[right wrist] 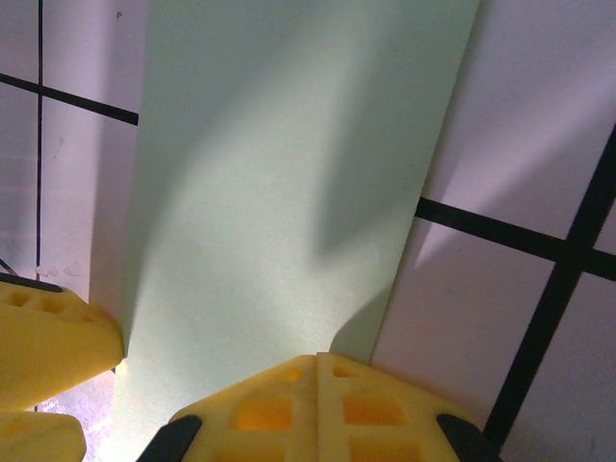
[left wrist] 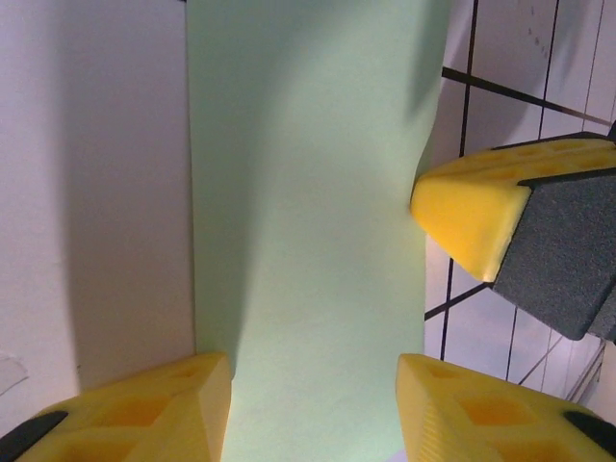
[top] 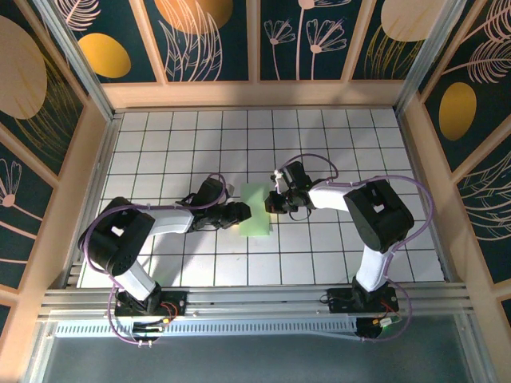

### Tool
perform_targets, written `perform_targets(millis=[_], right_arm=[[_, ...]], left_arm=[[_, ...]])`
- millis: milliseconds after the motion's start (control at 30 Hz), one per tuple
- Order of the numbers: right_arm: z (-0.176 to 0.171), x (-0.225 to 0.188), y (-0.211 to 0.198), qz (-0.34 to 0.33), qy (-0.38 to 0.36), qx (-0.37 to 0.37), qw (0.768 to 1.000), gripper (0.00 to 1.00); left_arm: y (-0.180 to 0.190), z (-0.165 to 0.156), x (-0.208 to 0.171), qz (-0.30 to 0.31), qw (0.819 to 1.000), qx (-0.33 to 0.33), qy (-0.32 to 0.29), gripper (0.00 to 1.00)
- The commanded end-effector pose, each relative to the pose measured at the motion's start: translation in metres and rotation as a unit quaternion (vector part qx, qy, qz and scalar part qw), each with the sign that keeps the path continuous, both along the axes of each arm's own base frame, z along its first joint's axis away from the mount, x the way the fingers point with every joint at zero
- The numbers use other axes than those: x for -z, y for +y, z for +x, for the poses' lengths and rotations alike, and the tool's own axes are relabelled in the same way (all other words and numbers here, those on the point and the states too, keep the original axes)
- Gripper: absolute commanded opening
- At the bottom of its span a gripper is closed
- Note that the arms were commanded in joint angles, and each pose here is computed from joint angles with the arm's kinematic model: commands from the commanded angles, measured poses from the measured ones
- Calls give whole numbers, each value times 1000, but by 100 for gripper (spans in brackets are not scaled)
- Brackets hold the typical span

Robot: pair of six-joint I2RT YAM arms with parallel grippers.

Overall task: Fold a paper plane with a square sheet of paper (fold left side to right side)
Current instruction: Third fold the triangle at the center of the table.

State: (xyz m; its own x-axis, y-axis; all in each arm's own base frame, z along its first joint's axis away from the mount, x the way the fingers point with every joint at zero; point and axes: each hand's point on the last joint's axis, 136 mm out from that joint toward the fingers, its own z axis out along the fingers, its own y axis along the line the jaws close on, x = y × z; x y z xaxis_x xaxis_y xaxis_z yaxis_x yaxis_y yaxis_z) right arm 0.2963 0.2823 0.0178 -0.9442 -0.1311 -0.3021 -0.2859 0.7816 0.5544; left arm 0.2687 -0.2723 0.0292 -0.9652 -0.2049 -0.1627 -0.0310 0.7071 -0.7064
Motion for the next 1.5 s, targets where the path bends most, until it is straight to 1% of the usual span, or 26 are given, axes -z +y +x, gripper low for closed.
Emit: perform_targets(millis=[0,100,233,367,567,733,933,1167,1300,1400,1467], right_arm=[[-16,26,-16,-37,36,7,999,0],[-16,26,-16,-39,35,6,999,0],[-15,26,-17,-39,35,7,999,0],[-15,26,-17,-40,35,8,999,0],[-15,26,-16,-40,33,8,999,0],[-15,27,-16,-42,33,7,999,0],[-14,27,-16,-41,33,8,999,0],[-14,26,-16,-42,33,8,999,0],[-14,25,-15,-41,31,7,999,0],[-14,26,-16,-41,31,7,999,0],[-13,25,-16,-41,30,8,999,0]], left_arm=[[4,15,-9,18,999,-23,-29,49],[12,21,-9,49,998,-36,-34,49],[17,24,-2,81,996,-37,-25,48],[14,24,3,83,996,-30,-19,45],[14,21,8,89,996,-25,-11,44],[10,17,13,80,997,-12,1,43],[-9,11,2,11,1000,7,3,42],[-6,14,-2,16,1000,-4,-2,43],[-7,17,-6,6,1000,-13,-8,43],[-8,22,-8,3,1000,-21,-11,39],[-8,24,-9,5,1000,-28,-13,34]])
